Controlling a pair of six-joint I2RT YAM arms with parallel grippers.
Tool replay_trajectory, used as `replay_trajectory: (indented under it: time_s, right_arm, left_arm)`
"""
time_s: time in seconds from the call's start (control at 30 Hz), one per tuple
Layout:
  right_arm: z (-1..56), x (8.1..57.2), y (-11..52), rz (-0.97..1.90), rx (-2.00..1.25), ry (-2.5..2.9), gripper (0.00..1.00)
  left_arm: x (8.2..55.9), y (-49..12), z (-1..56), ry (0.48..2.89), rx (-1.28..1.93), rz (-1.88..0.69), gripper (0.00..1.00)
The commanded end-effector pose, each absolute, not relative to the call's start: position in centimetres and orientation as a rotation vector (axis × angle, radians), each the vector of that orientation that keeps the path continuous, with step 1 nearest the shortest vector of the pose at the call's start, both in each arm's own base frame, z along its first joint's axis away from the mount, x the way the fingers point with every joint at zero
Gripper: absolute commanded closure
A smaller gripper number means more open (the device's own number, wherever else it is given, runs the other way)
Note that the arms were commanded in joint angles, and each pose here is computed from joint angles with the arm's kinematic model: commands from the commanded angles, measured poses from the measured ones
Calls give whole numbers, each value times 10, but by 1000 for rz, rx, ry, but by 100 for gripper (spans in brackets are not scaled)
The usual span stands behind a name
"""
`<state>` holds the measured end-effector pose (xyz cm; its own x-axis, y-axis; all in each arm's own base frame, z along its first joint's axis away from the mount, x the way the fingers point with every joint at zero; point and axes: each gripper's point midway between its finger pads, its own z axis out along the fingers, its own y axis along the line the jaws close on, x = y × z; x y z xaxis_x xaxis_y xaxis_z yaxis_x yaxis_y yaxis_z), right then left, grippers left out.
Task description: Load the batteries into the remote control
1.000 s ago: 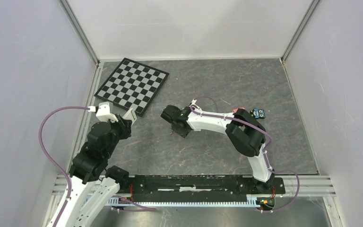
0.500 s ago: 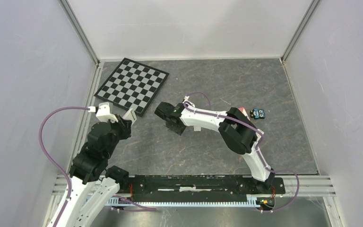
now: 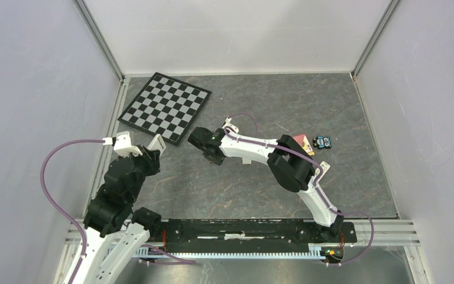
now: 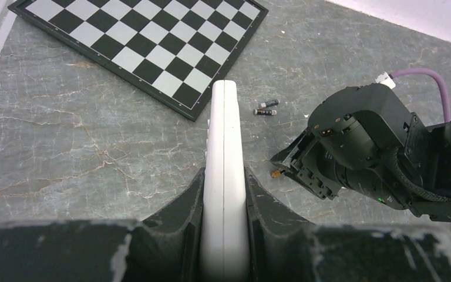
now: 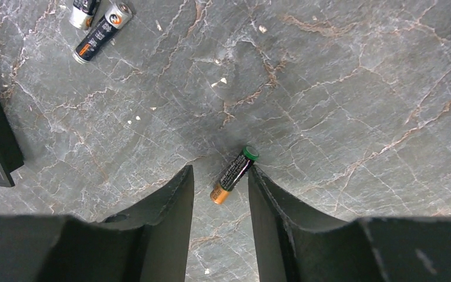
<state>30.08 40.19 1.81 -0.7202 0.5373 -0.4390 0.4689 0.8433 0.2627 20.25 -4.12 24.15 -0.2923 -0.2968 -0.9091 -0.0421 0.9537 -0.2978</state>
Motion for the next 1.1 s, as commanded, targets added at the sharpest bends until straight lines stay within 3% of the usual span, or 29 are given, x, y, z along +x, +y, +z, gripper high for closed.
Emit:
replay_trajectory:
  time_s: [0.0,0.17,0.37,0.5,0.7,0.93,1.07]
  right_arm:
    - [-64,269,348,-199,656,2611,57]
    - [-64,265,338,-244,566,2624,78]
    - [-62,265,331,-244,444,2629,85]
    - [-49,273,337,-191,259,2625,86]
    - [-23,280,344,-72,-305,2575,89]
    - [-15,258,304,-159,-843,2532,92]
    - [-8,235,291,-48,-998,2512,88]
  left_arm:
    - [205,-36,250,1815,-258,-231,98]
    - [205,-36,250,1812,-260,-230,98]
    - [206,-37,250,1817,-255,-234,98]
    - [206,-39,249,1823,-249,-245,98]
    - [206,-47,248,1835,-237,-287,98]
    - [203,-64,250,1858,-205,-386,98]
    - [202,-78,253,1875,-183,-470,98]
